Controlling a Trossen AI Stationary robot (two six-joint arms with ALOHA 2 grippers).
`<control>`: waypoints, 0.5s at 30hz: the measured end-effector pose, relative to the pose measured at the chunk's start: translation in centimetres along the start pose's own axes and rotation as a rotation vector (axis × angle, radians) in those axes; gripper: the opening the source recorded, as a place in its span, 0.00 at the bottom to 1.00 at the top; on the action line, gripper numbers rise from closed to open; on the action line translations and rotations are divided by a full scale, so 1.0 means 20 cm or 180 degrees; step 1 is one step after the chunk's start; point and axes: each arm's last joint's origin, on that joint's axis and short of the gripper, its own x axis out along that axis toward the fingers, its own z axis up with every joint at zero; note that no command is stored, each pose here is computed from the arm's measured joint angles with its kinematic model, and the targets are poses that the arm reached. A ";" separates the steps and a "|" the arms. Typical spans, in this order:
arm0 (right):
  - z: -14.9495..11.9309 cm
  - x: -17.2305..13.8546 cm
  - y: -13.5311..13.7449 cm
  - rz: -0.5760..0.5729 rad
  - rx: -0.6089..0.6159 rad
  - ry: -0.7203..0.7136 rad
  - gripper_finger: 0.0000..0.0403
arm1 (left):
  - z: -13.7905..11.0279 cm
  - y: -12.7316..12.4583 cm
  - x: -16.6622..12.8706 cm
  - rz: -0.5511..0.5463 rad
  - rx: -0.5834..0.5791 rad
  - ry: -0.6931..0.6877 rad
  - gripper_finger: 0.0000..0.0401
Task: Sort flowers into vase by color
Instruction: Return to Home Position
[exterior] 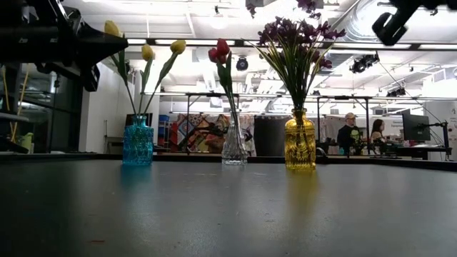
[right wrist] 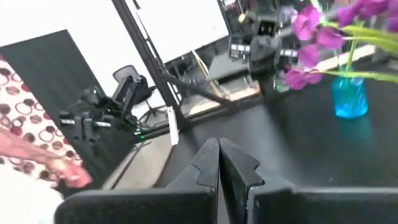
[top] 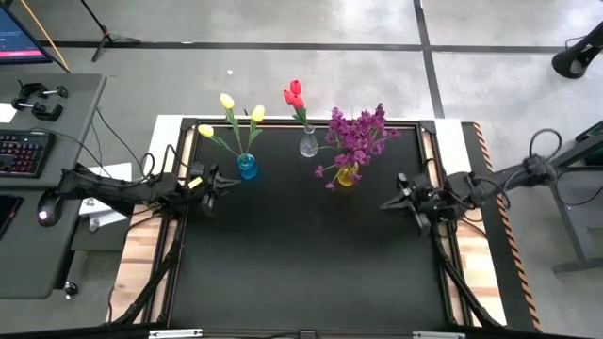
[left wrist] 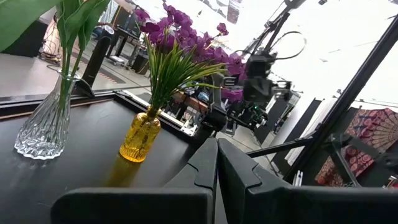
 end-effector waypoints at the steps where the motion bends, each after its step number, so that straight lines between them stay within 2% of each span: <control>1: -0.02 -0.01 -0.03 0.0034 -0.0113 -0.0102 0.00 | 0.00 0.00 0.00 0.0000 -0.0002 0.0000 0.00; 4: -0.11 -0.03 -0.13 0.0072 -0.0398 -0.0261 0.00 | 0.00 0.00 0.00 0.0000 -0.0001 0.0000 0.00; 7: -0.19 -0.05 -0.20 0.0122 -0.0512 -0.0316 0.00 | 0.00 0.00 0.00 0.0000 -0.0001 0.0000 0.00; 12: -0.32 -0.06 -0.27 0.0294 -0.0510 -0.0462 0.00 | 0.00 0.00 0.00 0.0000 -0.0002 0.0000 0.00; 15: -0.38 -0.05 -0.31 0.0270 -0.0313 -0.0401 0.00 | 0.00 0.00 0.00 0.0000 -0.0001 0.0000 0.00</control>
